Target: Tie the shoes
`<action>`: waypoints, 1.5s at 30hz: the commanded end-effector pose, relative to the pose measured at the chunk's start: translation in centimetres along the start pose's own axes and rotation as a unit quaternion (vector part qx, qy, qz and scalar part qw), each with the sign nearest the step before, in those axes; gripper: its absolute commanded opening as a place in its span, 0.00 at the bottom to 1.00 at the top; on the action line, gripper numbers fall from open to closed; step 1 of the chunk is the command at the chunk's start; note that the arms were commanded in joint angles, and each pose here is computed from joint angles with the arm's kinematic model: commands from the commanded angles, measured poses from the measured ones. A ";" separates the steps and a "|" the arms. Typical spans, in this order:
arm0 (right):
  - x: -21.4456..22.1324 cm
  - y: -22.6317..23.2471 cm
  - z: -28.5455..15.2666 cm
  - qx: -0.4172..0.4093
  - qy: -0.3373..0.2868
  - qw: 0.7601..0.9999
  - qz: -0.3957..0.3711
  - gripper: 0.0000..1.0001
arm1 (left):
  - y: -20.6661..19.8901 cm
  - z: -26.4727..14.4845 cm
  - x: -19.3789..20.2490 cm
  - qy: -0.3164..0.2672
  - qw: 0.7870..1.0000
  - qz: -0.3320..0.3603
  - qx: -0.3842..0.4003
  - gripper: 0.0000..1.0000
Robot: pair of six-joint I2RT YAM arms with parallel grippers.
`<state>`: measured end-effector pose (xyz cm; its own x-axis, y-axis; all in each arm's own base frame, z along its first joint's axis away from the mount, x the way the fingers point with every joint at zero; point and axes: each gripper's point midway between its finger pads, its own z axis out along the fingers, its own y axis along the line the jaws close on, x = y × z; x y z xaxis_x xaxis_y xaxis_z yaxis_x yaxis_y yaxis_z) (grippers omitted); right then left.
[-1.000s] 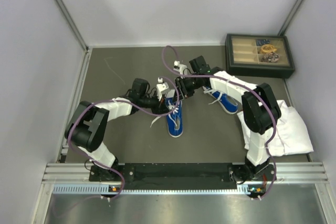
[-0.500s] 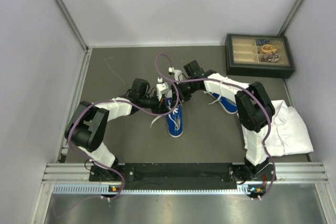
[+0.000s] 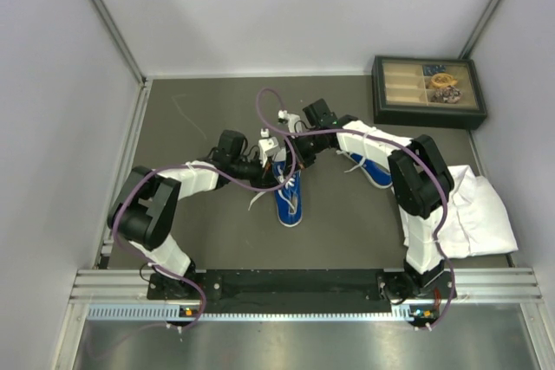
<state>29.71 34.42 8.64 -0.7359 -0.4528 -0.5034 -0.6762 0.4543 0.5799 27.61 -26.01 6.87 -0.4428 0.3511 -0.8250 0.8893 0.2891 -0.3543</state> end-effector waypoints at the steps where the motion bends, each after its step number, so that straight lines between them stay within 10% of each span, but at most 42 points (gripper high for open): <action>1: -2.9 2.3 -1.5 -0.017 -0.046 0.998 -0.035 0.00 | -0.1 0.1 -0.9 -0.006 1.000 0.003 0.018 0.00; 25: -1.5 3.7 -2.0 -0.057 -0.044 0.997 -0.024 0.00 | 0.9 0.1 -4.2 -0.071 0.997 0.001 -0.010 0.00; 45: -4.7 3.3 -5.4 -0.072 -0.086 0.993 0.018 0.24 | 1.1 -0.2 -4.7 -0.080 0.994 0.072 -0.015 0.00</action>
<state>29.61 33.60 11.06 -0.8050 -0.3596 -0.4719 -0.5910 0.4157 0.6913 29.11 -26.87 7.73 -0.3974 0.2696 -0.8772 0.9021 0.2899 -0.3196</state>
